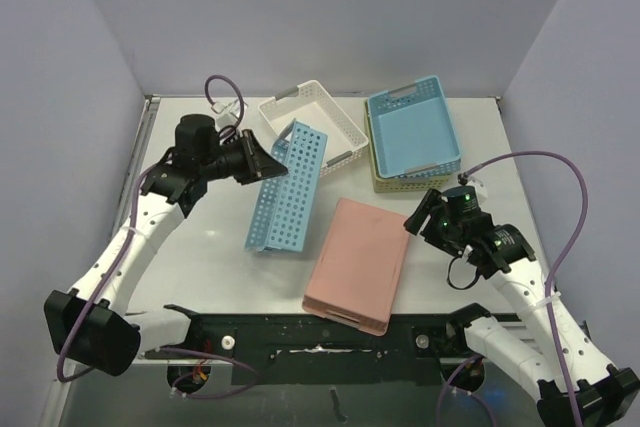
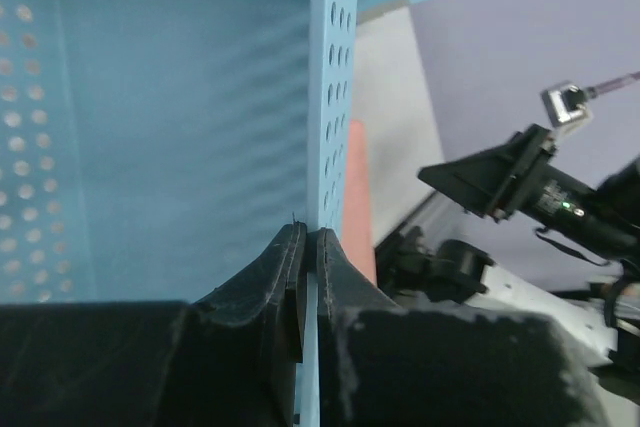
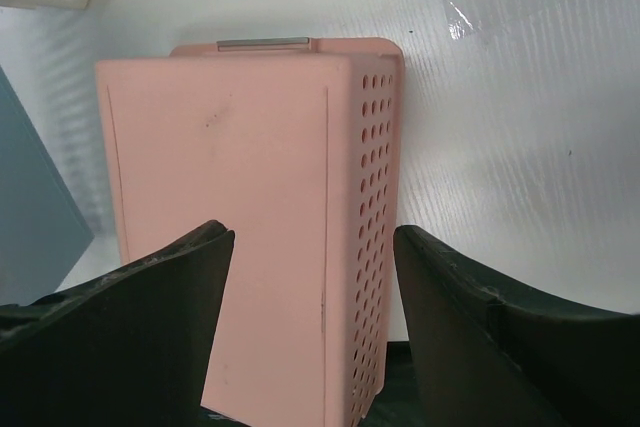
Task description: Turn the large container upside down
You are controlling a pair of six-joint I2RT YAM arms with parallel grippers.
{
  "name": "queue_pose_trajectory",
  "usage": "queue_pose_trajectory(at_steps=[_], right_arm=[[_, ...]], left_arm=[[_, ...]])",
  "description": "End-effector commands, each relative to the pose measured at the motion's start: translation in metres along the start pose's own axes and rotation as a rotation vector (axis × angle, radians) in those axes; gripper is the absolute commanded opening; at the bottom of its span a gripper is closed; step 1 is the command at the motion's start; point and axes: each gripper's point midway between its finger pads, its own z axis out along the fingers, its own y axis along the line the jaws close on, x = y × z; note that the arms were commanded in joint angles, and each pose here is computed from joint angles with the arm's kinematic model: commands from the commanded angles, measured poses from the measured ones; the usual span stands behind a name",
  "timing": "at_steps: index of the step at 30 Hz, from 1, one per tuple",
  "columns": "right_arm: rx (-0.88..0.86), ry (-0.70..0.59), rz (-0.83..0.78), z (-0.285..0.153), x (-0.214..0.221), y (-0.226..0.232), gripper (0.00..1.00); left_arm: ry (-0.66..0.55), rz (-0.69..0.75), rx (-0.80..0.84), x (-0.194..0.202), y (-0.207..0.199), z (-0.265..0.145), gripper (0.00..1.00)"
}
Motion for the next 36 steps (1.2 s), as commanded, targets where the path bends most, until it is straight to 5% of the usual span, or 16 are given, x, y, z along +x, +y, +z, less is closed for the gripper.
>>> queue_pose_trajectory(at_steps=[1, 13, 24, 31, 36], right_arm=[[-0.040, -0.061, 0.012, -0.004, -0.017, 0.015, 0.67], [-0.017, -0.040, 0.007, 0.002, -0.008, 0.006, 0.67], [-0.030, -0.026, -0.010, 0.008, -0.008, 0.011, 0.67], [-0.034, -0.003, -0.036, 0.014, -0.011, 0.019, 0.67], [-0.046, -0.001, -0.037, 0.018, -0.010, 0.022, 0.67]], left_arm=[[0.114, -0.124, 0.336, 0.019, -0.039, -0.008, 0.00], [0.095, -0.269, 0.335, 0.034, -0.006, -0.031, 0.00], [0.087, -0.198, -0.032, 0.052, 0.077, -0.040, 0.00], [0.103, -0.219, -0.047, 0.067, 0.099, -0.041, 0.00], [0.107, -0.216, -0.204, 0.077, 0.132, -0.053, 0.00]])
